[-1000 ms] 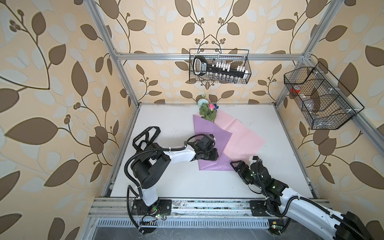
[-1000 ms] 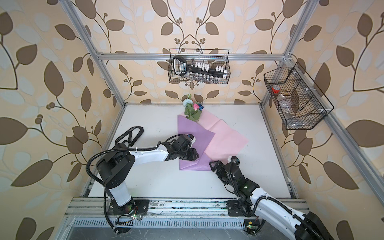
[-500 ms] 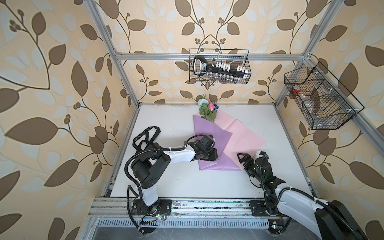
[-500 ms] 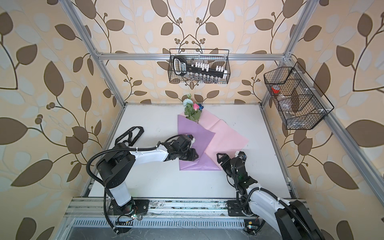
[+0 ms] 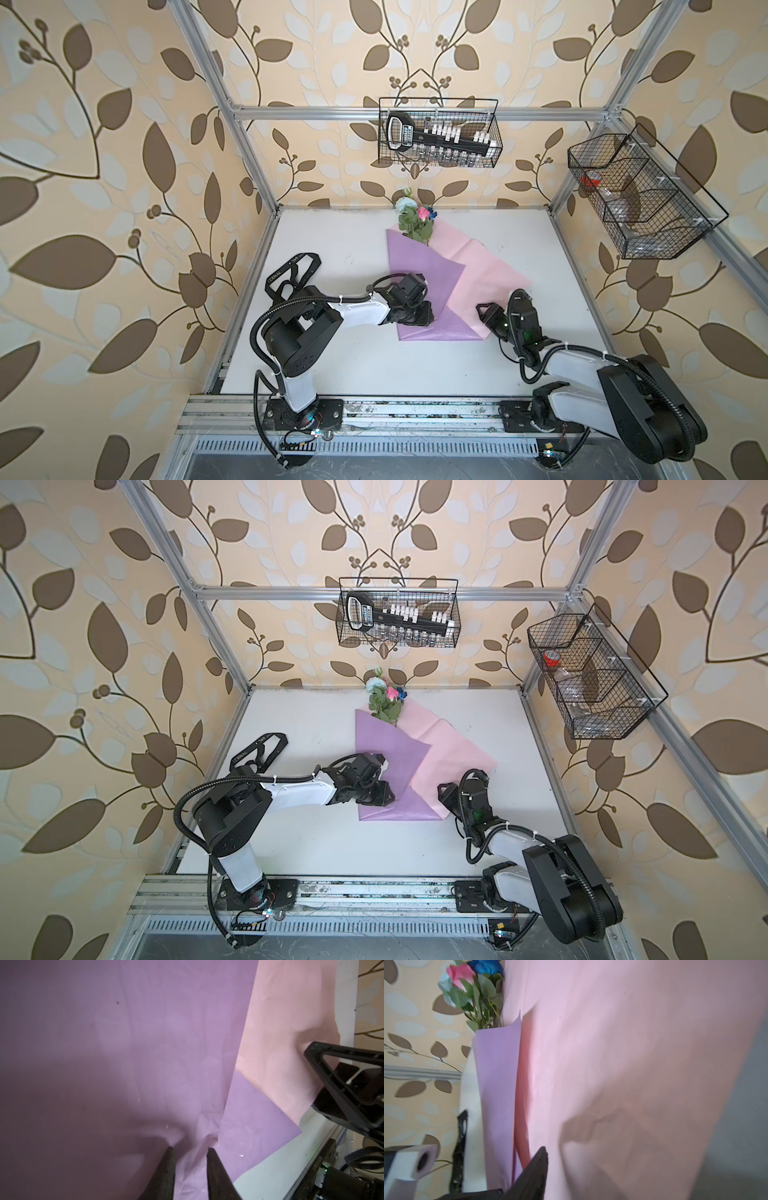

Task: Tie the bouquet of fake flowers
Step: 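Move the right gripper to the outer pink paper edge and grasp it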

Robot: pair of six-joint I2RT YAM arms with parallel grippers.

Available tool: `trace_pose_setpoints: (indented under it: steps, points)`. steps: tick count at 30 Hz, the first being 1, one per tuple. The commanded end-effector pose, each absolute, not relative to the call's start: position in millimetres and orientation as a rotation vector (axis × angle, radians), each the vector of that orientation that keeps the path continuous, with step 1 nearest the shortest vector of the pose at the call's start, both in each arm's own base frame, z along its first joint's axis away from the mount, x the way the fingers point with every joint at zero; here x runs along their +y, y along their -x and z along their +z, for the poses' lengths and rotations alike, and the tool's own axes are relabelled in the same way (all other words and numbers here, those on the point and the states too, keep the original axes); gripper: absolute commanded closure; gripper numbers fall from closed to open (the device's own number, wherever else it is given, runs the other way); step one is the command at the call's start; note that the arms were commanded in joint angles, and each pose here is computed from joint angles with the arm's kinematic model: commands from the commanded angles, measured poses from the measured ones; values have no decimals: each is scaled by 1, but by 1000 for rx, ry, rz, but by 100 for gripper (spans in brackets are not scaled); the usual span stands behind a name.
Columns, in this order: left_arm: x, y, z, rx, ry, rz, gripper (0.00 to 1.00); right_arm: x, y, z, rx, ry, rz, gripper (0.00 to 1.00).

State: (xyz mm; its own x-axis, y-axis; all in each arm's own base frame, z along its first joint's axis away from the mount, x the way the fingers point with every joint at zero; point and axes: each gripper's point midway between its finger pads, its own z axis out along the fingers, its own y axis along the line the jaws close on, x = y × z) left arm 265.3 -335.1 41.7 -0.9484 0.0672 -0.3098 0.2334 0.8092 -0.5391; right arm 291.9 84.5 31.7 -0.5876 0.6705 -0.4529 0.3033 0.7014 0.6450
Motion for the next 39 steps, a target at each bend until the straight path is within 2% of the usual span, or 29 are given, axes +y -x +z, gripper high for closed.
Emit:
trace_pose_setpoints:
  steps: [1,5,16,23,26,30,33,37,39]
  points:
    - [-339,-258,49,2711,-227,-932,72,86,-300,36,2248,-622,603,66]
    - [-343,-253,54,2699,-220,-996,71,88,-308,46,2250,-554,579,77]
    - [-343,-254,47,2704,-181,-1001,71,109,-321,77,2293,-349,562,92]
    - [-354,-250,69,2635,-237,-1083,71,109,-318,75,2340,-355,476,89]
    - [-361,-242,72,2589,-432,-1016,71,104,-315,67,2357,-373,441,89]
    - [-356,-244,48,2603,-609,-814,72,103,-315,62,2366,-378,431,86]
    - [-356,-244,38,2631,-642,-765,72,101,-318,62,2363,-371,409,81]
    - [-364,-237,34,2636,-683,-826,72,89,-321,58,2361,-380,328,69]
    - [-363,-235,27,2654,-694,-811,72,80,-326,55,2358,-388,289,66]
